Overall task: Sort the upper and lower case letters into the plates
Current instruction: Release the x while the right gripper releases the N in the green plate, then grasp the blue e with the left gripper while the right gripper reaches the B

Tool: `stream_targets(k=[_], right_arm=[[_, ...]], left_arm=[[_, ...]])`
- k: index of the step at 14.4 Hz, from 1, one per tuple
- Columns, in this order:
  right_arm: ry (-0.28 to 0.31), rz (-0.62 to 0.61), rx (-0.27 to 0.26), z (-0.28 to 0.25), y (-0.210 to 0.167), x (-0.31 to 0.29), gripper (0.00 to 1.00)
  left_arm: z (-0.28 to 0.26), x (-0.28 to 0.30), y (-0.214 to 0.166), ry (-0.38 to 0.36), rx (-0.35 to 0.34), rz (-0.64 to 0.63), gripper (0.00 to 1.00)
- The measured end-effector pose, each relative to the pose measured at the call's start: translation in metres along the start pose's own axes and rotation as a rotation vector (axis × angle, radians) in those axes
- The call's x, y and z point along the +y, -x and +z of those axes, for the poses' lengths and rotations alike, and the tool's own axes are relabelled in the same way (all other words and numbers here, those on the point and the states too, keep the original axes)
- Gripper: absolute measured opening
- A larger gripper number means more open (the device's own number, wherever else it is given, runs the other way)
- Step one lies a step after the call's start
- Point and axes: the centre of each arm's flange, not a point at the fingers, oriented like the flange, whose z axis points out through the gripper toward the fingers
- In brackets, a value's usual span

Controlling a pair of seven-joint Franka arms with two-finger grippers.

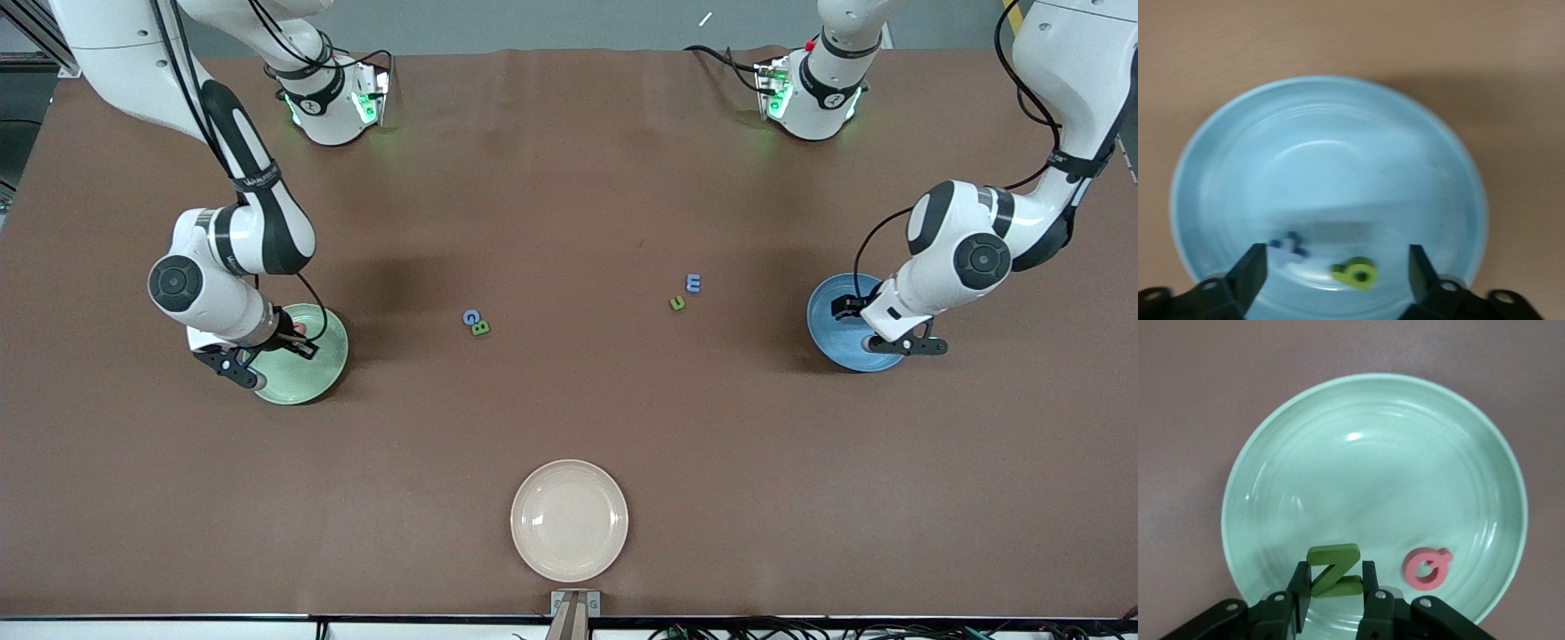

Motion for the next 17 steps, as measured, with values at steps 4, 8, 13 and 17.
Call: stream_targets(k=[4, 8, 13, 17], right_arm=[[-0.001, -0.001, -0.016, 0.009, 0.007, -0.004, 0.35], [0.006, 0.001, -0.020, 0.024, 0.007, -0.002, 0.35], [0.012, 0.003, -0.028, 0.030, 0.008, -0.001, 0.41], [0.014, 0.005, -0.033, 0.025, 0.005, -0.002, 0.79]], left_arm=[[-0.019, 0.067, 0.003, 0.018, 0.013, -0.096, 1.00], [-0.028, 0.127, 0.013, 0.027, 0.017, -0.136, 1.00], [-0.024, 0.220, 0.039, 0.026, 0.010, -0.139, 1.00], [-0.012, 0.268, 0.056, 0.069, 0.003, -0.174, 1.00]])
